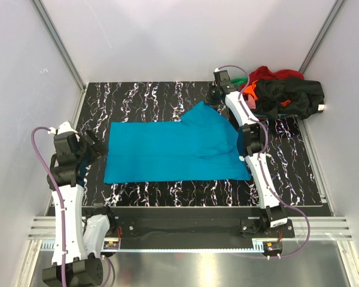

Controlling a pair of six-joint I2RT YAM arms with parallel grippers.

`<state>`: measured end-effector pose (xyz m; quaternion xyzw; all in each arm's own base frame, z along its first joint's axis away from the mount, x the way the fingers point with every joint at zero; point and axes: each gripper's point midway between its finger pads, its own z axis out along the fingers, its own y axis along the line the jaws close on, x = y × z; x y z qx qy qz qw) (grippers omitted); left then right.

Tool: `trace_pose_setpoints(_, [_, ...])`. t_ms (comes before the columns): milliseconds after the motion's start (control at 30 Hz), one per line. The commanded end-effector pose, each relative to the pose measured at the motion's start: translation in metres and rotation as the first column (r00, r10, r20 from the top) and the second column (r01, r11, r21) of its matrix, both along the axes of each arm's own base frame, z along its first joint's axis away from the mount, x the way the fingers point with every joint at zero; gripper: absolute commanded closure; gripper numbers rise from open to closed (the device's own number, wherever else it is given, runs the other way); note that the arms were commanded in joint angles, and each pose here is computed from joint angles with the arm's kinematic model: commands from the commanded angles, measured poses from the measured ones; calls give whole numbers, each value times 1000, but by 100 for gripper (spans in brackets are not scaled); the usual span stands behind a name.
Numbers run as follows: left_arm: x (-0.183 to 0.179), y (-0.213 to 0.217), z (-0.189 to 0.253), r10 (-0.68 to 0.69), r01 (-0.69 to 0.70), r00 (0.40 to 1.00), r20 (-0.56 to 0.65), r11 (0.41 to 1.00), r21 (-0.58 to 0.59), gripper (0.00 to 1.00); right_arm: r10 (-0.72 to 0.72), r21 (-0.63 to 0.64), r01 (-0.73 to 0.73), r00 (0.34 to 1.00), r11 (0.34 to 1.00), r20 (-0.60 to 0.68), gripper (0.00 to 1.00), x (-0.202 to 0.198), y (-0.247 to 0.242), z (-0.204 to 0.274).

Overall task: Fold and stack the t-shirts
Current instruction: Fold the tshirt

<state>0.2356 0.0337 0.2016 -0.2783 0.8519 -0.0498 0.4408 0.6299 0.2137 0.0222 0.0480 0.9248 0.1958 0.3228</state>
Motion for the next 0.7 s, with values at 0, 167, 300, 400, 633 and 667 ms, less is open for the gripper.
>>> trace_pose_setpoints(0, [4, 3, 1, -2, 2, 1000, 16, 1000, 27, 1, 28, -1, -28, 999, 1000, -30, 100, -16, 3, 17])
trace_pose_setpoints(167, [14, 5, -9, -2, 2, 999, -45, 1000, 10, 1, 21, -18, -21, 1000, 1000, 7, 100, -28, -5, 66])
trace_pose_setpoints(300, [32, 6, -1, 41, -39, 997, -67, 999, 29, 1, 37, 5, -37, 999, 999, 32, 100, -38, -3, 95])
trace_pose_setpoints(400, [64, 9, 5, 60, -54, 993, -101, 997, 56, 1, 45, 16, -46, 999, 999, 24, 100, -45, -2, 101])
trace_pose_setpoints(633, [193, 8, -62, -1, -13, 955, -297, 999, -46, 5, 51, 115, -45, 998, 992, -47, 100, -73, 8, 110])
trace_pose_setpoints(667, [218, 7, -54, -22, 7, 964, -267, 999, -54, 7, 55, 127, -48, 997, 991, -53, 100, -76, 11, 110])
